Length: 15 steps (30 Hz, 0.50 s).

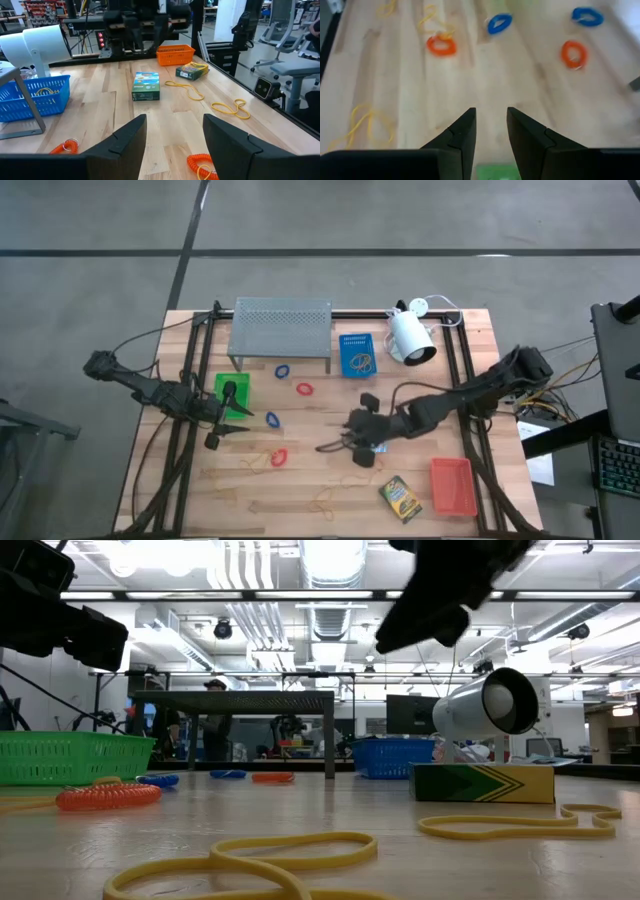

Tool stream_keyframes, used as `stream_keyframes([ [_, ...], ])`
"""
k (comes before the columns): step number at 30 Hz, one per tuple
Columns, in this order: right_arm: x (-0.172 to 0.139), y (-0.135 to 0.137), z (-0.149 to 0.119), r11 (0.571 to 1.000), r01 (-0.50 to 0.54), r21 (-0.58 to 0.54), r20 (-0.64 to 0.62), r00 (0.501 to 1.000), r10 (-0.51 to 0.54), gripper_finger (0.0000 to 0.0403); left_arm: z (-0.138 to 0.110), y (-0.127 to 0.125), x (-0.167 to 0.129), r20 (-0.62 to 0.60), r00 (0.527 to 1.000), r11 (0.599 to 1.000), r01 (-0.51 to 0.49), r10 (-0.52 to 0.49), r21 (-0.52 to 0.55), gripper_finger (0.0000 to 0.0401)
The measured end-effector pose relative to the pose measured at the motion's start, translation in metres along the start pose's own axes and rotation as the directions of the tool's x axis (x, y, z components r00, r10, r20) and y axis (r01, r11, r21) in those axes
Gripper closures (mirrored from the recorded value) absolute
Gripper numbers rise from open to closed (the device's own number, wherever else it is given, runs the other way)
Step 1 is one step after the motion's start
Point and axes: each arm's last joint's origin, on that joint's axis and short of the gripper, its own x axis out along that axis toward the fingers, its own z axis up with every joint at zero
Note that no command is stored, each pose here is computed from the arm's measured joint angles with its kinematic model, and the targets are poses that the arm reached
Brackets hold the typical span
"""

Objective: Pick & Place Office Desk Supplies
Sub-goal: Put the yellow rubber band into the blue bin

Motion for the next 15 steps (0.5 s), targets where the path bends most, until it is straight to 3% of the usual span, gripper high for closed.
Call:
stream_keyframes([
  [4,0.008,0.006,-0.023,0.999,-0.001,-0.053,-0.059,0.998,-0.003,0.0296,0.000,0.000,0.000,0.000,1.000,1.000,0.001,-0.001,0.000,0.0201],
  [10,0.026,0.022,-0.048,0.998,-0.046,-0.035,-0.111,0.993,0.042,0.0296,0.000,0.000,0.000,0.000,1.000,1.000,0.000,0.000,0.000,0.0201],
  [15,0.031,0.043,-0.052,0.994,-0.084,-0.065,-0.119,0.990,0.076,0.0296,0.000,0.000,0.000,0.000,1.000,1.000,0.000,0.000,0.000,0.0201],
])
